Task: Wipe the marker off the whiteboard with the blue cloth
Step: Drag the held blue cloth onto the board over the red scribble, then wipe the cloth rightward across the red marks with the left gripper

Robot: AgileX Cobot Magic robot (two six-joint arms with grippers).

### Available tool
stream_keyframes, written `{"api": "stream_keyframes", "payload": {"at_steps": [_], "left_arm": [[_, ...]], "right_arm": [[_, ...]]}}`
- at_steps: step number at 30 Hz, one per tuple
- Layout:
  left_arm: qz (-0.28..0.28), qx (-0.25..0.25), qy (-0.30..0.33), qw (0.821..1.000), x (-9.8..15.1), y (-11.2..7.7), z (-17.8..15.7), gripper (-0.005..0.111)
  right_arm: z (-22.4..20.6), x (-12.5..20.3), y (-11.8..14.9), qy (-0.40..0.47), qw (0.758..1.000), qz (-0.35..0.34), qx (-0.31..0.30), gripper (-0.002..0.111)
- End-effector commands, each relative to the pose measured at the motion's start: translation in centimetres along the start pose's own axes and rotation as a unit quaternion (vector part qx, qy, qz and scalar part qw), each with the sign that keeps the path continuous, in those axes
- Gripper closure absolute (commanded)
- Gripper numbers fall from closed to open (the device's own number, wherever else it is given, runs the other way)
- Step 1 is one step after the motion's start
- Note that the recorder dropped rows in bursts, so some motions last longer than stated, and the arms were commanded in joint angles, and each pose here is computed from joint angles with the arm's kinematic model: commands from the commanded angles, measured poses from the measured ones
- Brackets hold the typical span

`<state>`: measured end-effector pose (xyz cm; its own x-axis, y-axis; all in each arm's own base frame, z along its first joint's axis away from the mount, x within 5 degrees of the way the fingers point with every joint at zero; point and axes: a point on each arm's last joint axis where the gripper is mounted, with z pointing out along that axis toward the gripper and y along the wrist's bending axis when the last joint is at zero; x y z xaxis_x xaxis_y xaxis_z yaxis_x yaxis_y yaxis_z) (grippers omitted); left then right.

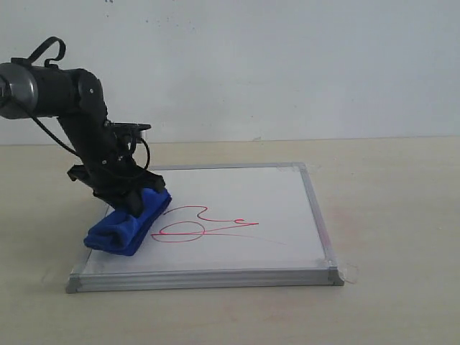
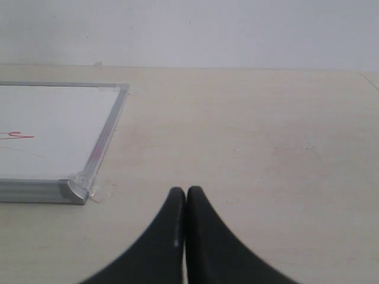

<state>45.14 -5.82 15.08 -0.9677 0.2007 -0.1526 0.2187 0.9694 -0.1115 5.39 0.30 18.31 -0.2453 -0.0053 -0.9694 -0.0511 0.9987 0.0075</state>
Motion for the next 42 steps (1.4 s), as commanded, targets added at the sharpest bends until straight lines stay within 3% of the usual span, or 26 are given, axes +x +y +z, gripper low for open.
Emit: {"api": "stream_keyframes", "payload": {"at_steps": [1,5,8,11,15,18,21,24,28,32,36,42], "left_arm": [[-0.005,-0.050,0.000,0.999,-0.1,-0.5,0.0,0.103],[0.020,-0.058,-0.055,0.997,-1.3,-1.9,1.4,0.103],[0.038,-0.056,-0.059,0.996,-1.5,-3.1,3.3,0.103],[0.074,-0.050,-0.050,0.995,-1.4,-5.4,5.6,0.103],[0.091,-0.005,-0.063,0.994,-1.4,-8.7,5.9,0.103],[0.118,0.001,-0.070,0.991,-1.4,-10.5,6.0,0.103],[0.133,-0.033,-0.069,0.988,-1.4,-9.7,6.0,0.103],[0.130,-0.088,-0.064,0.985,-1.7,-7.3,5.7,0.103],[0.080,-0.135,-0.058,0.986,-1.8,-3.1,5.1,0.103],[0.028,-0.131,-0.069,0.989,-1.8,-0.2,3.7,0.103],[0.015,-0.104,-0.095,0.990,-2.2,-1.4,3.2,0.103],[0.052,-0.063,-0.115,0.990,-2.5,-7.0,5.0,0.103]], "right_arm": [[0.0,-0.1,0.0,-0.005,1.000,0.000,0.003,0.108],[0.0,-0.1,0.0,-0.005,1.000,0.000,0.003,0.108],[0.0,-0.1,0.0,-0.005,1.000,0.000,0.003,0.108],[0.0,-0.1,0.0,-0.005,1.000,0.000,0.003,0.108],[0.0,-0.1,0.0,-0.005,1.000,0.000,0.003,0.108],[0.0,-0.1,0.0,-0.005,1.000,0.000,0.003,0.108],[0.0,-0.1,0.0,-0.005,1.000,0.000,0.003,0.108],[0.0,-0.1,0.0,-0.005,1.000,0.000,0.003,0.108],[0.0,-0.1,0.0,-0.005,1.000,0.000,0.003,0.108],[0.0,-0.1,0.0,-0.005,1.000,0.000,0.003,0.108],[0.0,-0.1,0.0,-0.005,1.000,0.000,0.003,0.108],[0.0,-0.1,0.0,-0.005,1.000,0.000,0.003,0.108]]}}
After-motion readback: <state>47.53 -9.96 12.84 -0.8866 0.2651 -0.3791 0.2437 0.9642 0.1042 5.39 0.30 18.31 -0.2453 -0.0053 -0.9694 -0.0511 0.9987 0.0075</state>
